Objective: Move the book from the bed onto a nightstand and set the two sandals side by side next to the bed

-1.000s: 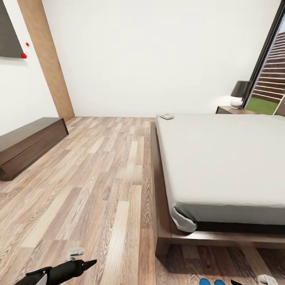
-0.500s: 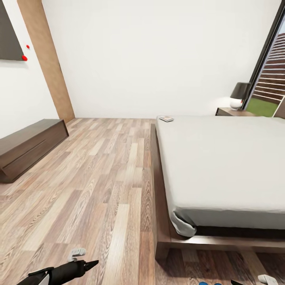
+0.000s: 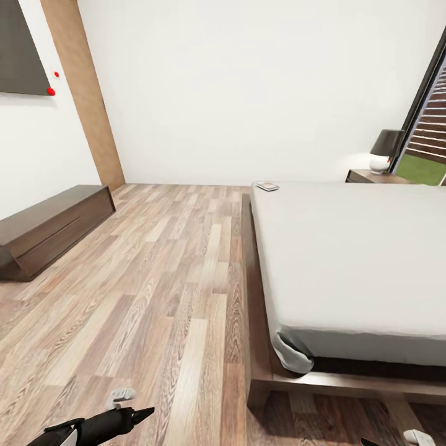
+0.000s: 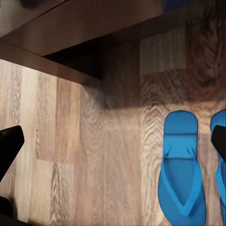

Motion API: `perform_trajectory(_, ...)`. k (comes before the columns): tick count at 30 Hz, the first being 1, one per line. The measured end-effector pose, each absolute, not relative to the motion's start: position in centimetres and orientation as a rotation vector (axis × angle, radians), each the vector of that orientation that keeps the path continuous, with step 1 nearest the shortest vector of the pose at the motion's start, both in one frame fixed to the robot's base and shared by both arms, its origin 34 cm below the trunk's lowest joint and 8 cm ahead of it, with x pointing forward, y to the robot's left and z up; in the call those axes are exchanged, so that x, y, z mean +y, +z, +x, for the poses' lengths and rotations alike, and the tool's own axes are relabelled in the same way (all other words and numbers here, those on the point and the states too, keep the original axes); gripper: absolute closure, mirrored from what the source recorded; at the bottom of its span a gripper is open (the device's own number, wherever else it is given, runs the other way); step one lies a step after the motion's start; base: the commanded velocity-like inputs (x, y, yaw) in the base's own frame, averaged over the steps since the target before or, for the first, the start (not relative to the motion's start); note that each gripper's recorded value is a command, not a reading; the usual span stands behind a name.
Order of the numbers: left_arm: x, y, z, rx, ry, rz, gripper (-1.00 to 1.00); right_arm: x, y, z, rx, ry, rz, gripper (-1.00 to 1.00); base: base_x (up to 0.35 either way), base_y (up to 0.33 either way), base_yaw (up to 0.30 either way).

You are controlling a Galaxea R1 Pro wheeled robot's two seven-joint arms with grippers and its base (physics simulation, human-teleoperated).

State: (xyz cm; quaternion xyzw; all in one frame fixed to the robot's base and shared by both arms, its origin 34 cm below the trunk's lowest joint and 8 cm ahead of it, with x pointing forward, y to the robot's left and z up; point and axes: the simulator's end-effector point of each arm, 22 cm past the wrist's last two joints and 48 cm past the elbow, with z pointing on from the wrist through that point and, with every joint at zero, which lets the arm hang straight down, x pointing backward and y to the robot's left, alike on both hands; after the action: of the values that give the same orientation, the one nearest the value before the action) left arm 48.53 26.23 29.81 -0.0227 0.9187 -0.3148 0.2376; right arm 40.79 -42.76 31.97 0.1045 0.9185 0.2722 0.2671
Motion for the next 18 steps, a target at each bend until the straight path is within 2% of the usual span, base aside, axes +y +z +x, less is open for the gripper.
perform_trajectory(18, 26.22, 29.80, 48.51, 2.518, -0.863, -0.061, -1.00, -42.76, 31.97, 40.79, 2.479, 0.735, 0.282, -1.00, 0.000, 0.000, 0.279)
